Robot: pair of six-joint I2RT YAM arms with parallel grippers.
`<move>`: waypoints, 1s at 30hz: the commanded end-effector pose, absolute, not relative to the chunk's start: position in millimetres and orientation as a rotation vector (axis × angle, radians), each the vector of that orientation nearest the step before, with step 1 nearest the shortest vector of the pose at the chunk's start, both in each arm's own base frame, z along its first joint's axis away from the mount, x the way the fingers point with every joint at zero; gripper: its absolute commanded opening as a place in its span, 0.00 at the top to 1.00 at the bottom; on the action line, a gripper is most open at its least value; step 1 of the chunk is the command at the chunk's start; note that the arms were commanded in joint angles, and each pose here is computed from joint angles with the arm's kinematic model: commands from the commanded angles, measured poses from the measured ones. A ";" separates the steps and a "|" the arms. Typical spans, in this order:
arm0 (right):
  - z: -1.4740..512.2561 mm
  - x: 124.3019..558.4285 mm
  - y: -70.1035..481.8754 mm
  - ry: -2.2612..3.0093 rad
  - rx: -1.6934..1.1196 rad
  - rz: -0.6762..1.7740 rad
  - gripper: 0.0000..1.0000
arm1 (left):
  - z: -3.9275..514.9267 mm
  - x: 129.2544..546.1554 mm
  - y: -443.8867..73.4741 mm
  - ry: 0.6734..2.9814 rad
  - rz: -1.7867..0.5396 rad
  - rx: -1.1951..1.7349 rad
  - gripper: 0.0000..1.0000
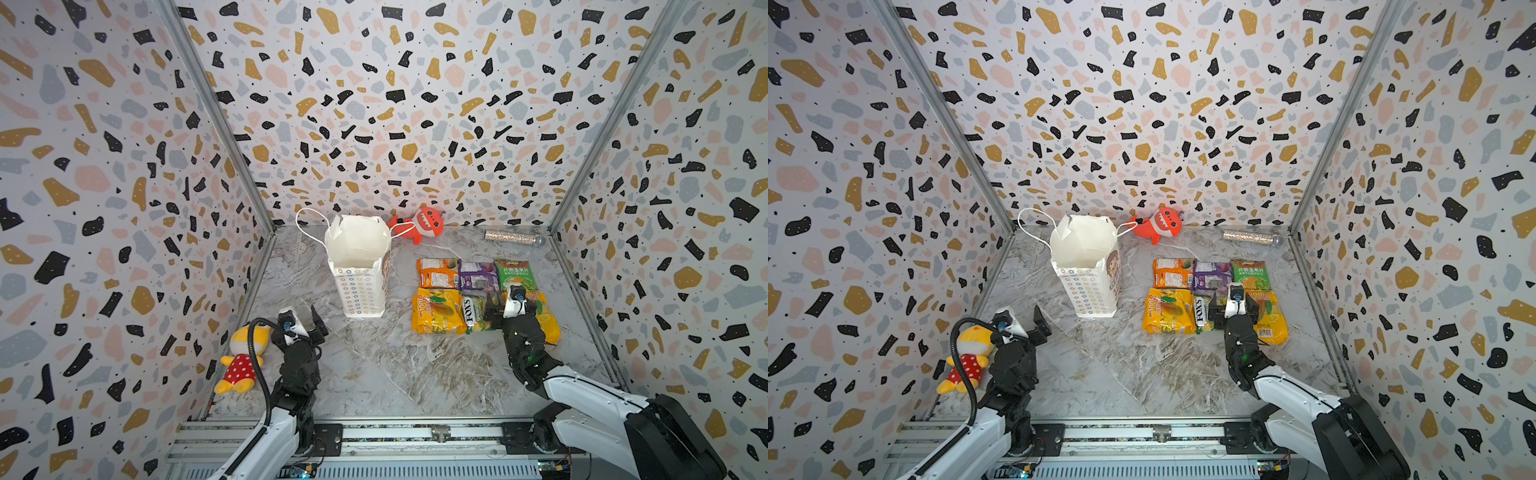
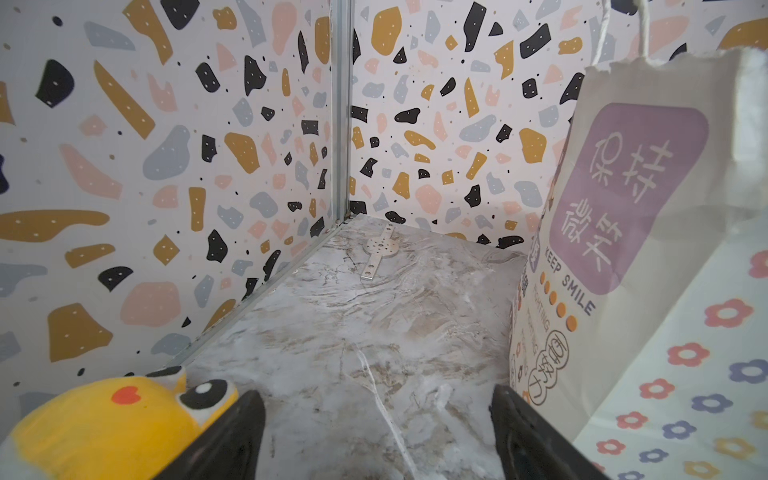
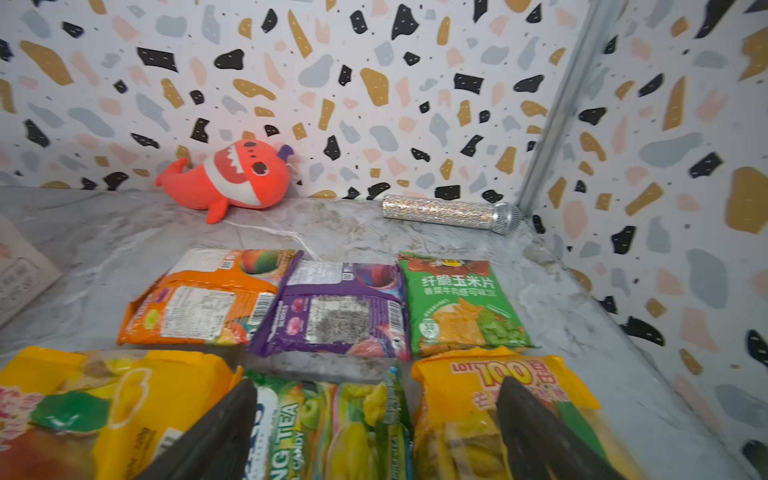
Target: Take the snacks out of the paper bag
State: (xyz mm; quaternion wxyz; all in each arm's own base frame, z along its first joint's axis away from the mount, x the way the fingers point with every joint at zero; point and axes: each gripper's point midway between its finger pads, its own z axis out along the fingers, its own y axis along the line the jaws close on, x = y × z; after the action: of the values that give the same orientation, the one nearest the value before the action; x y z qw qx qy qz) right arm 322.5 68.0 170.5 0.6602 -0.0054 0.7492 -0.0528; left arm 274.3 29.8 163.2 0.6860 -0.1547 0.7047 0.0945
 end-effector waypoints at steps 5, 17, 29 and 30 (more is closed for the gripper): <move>161.0 339.8 22.8 1.674 0.114 -0.247 0.08 | 165.4 286.9 41.4 1.539 0.380 -0.331 0.09; 147.6 348.1 6.0 1.612 0.078 -0.228 0.02 | 155.9 297.5 35.6 1.474 0.223 -0.277 0.08; 123.0 368.5 19.3 1.711 -0.076 -0.044 0.01 | 133.5 348.0 22.4 1.680 0.224 -0.176 0.00; 122.8 368.1 19.8 1.711 -0.078 -0.044 0.01 | 133.7 347.2 22.1 1.680 0.222 -0.175 0.00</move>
State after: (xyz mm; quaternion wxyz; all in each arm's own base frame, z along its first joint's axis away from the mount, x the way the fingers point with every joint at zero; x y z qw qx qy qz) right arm 364.3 13.4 117.6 0.6507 -0.0266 0.7578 -0.0409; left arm 347.0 18.7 134.4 0.6617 -0.0696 0.7401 0.0983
